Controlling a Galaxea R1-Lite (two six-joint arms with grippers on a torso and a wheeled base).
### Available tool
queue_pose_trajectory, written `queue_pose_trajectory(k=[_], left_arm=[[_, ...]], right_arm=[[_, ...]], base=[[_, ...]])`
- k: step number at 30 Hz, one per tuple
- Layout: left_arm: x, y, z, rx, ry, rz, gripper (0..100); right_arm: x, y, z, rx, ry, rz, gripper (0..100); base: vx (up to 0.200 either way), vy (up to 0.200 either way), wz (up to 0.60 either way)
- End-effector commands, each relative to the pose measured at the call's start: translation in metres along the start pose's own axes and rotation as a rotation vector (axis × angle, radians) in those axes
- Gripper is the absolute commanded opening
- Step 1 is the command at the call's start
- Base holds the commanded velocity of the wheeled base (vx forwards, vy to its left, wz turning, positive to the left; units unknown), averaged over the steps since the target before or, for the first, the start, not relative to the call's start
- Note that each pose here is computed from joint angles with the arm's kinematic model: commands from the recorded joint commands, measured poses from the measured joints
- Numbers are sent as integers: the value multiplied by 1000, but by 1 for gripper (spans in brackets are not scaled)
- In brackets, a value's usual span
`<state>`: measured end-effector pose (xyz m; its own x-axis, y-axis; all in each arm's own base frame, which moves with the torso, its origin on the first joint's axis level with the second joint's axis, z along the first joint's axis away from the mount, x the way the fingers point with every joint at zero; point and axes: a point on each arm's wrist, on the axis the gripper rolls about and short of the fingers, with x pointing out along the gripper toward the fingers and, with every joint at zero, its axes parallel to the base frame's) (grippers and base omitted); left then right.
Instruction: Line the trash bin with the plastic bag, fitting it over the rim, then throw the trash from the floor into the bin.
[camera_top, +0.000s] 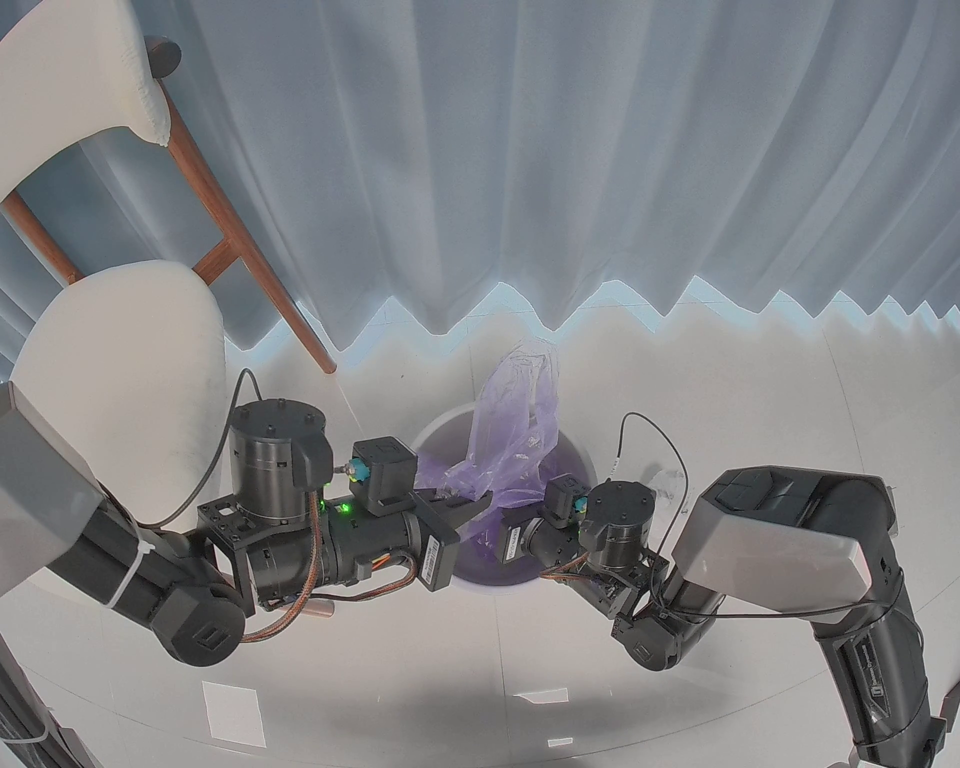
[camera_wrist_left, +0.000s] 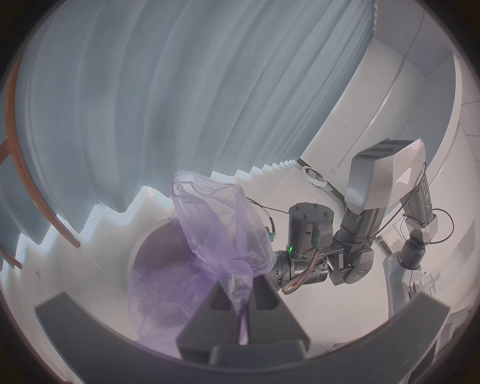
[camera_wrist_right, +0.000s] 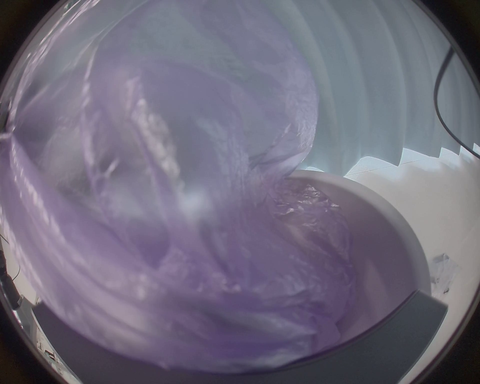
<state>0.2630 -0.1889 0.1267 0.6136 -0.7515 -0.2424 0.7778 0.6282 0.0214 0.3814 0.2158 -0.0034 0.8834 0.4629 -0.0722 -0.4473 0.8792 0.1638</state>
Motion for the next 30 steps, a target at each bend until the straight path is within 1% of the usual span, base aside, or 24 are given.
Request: queue_pose_trajectory(k=[1,4,5,10,18,23,30], left_arm=[[-3,-1,2,2,-6,1,0],[-3,-1,0,0,-1,0,0],[-3,-1,0,1,2,4,0],[-4,-1,-1,6,5,7,0],[-5,-1,-3,3,19,26,0],[-5,-1,-3,5,19,27,0],[-5,-1,-4,6,21,35,0]], right_arm=[[2,-2,-5,0,8,-6,0],[1,0,-8,-1,13,-13,0],[0,4,-8,-2,14,-10,0],[-6,16,-4,-4,19,16,0],[-36,44,1,-7,73,78,0],[-53,49,3,0,111,87,0],[-72,49,11,-1,128,86,0]], base=[[0,0,0],[0,0,0],[0,0,0],[0,0,0],[0,0,0],[0,0,0],[0,0,0]])
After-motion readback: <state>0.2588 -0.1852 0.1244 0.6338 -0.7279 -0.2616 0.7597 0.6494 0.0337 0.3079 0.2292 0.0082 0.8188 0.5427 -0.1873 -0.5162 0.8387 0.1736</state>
